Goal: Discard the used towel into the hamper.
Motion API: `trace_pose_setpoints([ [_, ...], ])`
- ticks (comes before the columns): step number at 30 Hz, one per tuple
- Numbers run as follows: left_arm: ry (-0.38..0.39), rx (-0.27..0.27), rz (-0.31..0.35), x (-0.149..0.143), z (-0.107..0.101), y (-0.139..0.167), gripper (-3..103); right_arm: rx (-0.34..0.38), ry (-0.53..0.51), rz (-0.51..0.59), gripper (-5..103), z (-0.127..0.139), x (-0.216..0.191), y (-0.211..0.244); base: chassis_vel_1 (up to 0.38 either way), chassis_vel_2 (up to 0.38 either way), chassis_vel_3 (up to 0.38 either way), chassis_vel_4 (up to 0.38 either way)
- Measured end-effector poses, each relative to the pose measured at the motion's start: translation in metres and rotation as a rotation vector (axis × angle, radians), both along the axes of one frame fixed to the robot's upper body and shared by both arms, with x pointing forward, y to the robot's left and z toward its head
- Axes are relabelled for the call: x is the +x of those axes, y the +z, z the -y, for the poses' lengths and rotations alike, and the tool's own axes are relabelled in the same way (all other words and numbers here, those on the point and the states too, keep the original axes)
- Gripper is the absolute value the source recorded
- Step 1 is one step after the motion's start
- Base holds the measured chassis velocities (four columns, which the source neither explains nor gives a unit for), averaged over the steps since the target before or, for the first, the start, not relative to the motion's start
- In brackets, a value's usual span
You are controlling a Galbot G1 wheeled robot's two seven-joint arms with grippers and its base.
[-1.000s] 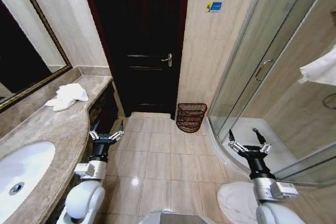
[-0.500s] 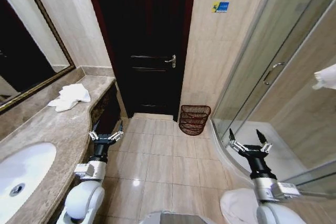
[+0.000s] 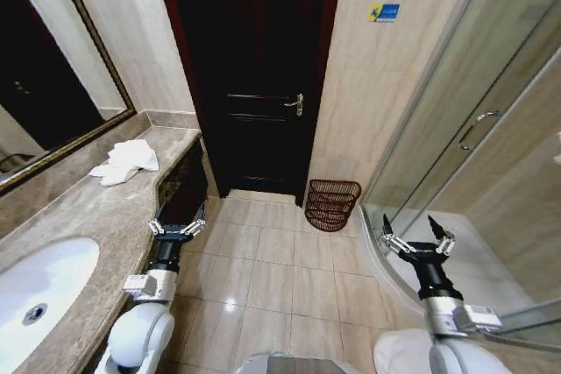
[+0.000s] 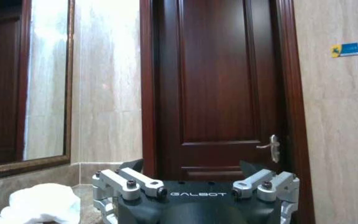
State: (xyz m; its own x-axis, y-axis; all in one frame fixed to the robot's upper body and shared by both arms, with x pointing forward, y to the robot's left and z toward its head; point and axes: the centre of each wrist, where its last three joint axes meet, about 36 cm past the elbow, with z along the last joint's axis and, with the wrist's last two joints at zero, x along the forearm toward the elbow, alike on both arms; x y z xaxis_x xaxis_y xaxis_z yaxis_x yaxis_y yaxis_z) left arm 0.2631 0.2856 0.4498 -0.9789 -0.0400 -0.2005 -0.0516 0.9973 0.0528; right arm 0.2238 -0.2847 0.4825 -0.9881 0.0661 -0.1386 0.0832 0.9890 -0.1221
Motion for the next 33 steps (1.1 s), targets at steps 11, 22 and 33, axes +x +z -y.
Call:
trace_pose_setpoints([
  [11, 0.002, 0.012, -0.007, -0.0014, -0.0009, -0.0041, 100, 0.003, -0.002, 0.002, 100, 0.0003, -0.0002, -0.0028, -0.034, 0.078, 0.08, -0.02],
  [22, 0.002, 0.014, -0.005, -0.0011, -0.0011, -0.0048, 100, 0.002, -0.002, 0.007, 100, 0.0012, 0.0001, -0.0056, -0.038, 0.075, 0.084, -0.039],
  [33, 0.004, 0.014, -0.006, -0.0011, -0.0016, -0.0062, 100, 0.002, -0.001, 0.007, 100, 0.0011, 0.0007, -0.0058, -0.028, 0.102, 0.099, -0.053],
])
